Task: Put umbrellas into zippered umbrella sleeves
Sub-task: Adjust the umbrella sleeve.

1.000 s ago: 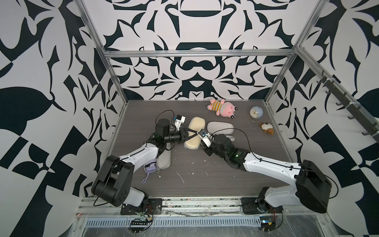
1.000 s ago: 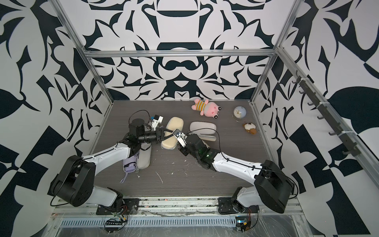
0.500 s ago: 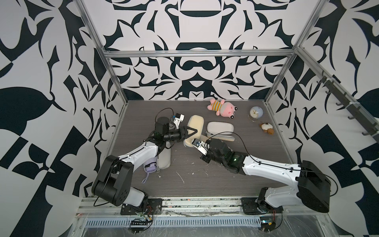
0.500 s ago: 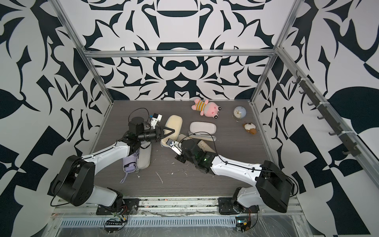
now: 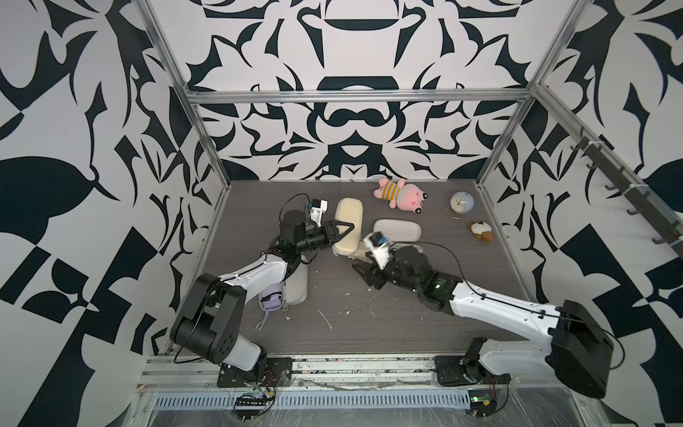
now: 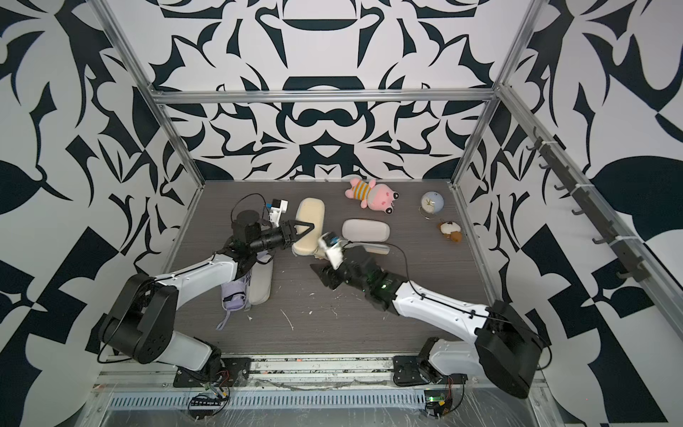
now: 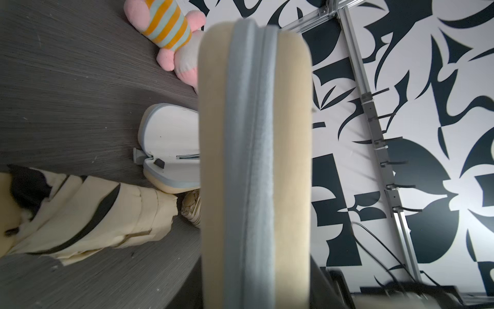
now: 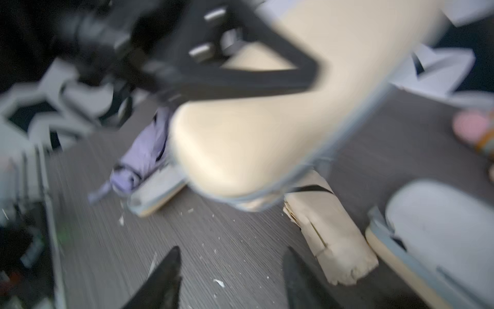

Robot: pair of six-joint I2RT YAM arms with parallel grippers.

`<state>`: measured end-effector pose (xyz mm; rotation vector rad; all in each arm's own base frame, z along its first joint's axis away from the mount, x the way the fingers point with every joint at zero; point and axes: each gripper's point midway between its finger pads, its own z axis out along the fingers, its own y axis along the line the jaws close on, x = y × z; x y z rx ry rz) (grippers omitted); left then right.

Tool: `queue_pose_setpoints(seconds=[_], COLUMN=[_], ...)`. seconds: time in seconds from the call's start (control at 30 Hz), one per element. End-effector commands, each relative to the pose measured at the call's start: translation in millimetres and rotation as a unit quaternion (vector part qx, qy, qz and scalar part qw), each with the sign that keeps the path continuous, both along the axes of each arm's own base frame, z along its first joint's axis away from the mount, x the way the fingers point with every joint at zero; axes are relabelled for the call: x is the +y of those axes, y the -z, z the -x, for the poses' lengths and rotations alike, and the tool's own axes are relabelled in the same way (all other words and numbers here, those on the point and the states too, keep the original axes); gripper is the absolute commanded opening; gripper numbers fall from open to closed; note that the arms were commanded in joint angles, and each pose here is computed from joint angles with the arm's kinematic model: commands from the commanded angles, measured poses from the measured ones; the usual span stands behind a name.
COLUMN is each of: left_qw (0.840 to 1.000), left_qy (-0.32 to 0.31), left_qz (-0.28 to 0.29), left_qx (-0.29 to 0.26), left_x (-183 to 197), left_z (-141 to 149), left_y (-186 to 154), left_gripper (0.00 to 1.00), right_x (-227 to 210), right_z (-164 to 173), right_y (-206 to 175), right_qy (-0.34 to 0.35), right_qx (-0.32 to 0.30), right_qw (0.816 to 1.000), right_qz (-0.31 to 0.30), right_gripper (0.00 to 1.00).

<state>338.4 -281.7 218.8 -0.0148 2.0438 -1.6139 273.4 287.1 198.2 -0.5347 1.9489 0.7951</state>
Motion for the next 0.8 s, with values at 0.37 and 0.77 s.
queue_pose_setpoints(seconds=[0.37, 0.77], left_qw=[0.987, 0.988], left_qy=[-0.032, -0.007], left_qz=[0.16, 0.151], left_qx=[-0.009, -0.038], left_x=[-31.9, -7.1], left_z=[9.0, 17.3], left_y=[-51.5, -64.1], left_gripper=[0.38, 0.76], right_x=[11.6, 13.8], right_z=[-18.2, -11.0], right_y=[-46.0, -55.3], right_qy=[-0.011, -0.053], right_qx=[0.173, 0.198], right_qw=[0.929, 0.913], right_qz=[-0.327, -0.352], right_gripper=[0.87, 0.22])
